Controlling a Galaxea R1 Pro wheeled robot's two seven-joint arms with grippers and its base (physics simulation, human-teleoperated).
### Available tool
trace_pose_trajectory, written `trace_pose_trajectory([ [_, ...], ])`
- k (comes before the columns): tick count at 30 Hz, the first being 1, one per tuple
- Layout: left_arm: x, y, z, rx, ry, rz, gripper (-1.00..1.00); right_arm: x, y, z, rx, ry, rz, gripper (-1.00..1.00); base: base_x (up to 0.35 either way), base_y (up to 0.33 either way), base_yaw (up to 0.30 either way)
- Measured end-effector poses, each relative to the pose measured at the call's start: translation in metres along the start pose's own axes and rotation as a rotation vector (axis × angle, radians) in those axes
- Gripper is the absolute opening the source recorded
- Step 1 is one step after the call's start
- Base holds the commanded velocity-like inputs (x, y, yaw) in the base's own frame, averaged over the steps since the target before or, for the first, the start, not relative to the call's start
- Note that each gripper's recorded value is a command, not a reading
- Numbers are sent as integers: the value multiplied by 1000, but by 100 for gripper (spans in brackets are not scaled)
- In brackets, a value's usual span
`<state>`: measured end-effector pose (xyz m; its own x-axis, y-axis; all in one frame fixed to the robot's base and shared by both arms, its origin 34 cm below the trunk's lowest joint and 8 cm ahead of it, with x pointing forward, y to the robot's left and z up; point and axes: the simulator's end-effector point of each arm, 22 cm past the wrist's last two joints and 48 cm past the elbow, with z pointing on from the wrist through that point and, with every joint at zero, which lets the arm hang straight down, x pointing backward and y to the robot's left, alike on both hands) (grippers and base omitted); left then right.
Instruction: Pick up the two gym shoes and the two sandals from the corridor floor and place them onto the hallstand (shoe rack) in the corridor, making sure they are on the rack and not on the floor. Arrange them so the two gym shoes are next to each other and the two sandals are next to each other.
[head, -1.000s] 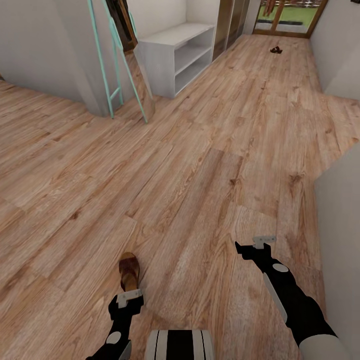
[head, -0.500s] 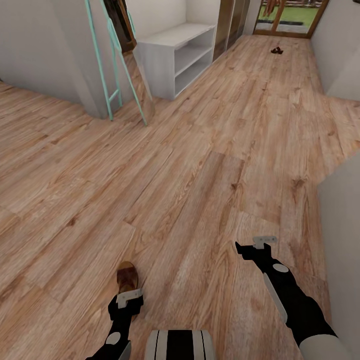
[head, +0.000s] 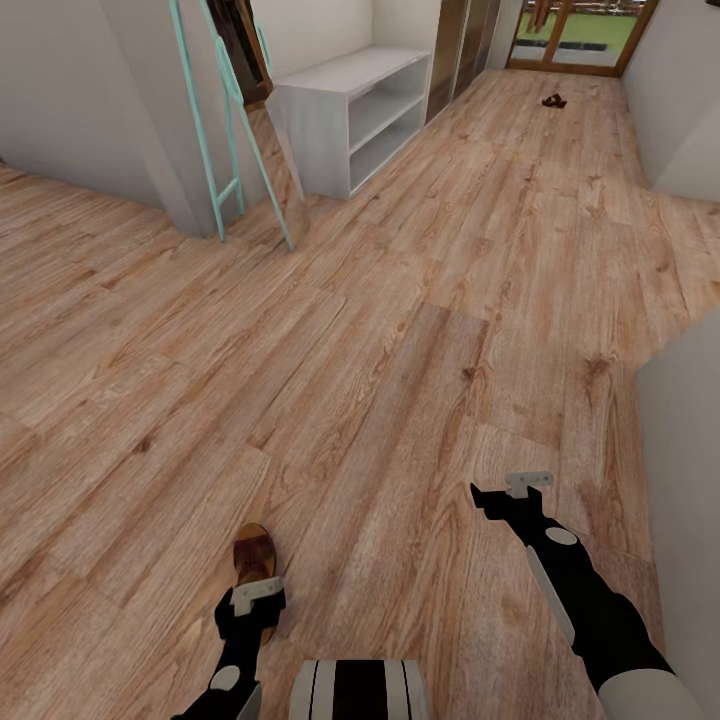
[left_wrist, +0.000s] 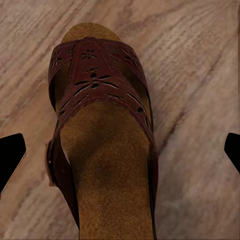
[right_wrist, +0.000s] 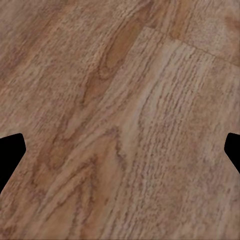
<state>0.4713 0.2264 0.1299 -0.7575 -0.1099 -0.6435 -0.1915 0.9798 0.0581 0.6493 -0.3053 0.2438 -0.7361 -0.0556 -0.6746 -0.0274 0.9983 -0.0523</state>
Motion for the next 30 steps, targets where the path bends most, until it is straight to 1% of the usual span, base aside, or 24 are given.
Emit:
trace_pose_trajectory([
  [3, -2, 0, -1, 0, -17, -4, 100, 0, 0, 0, 0, 0, 0, 100, 0, 0, 0],
  [8, 11, 2, 0, -3, 0, -2, 100, 14, 1, 6, -2, 24, 1, 100, 0, 0, 0],
  [19, 47, 5, 2, -10, 64, 9, 100, 50, 3, 20, -5, 83, 0, 100, 0, 0, 5],
  [30, 80, 9, 3, -17, 123, 19, 100, 88, 6, 32, -8, 146, -2, 100, 0, 0, 61],
])
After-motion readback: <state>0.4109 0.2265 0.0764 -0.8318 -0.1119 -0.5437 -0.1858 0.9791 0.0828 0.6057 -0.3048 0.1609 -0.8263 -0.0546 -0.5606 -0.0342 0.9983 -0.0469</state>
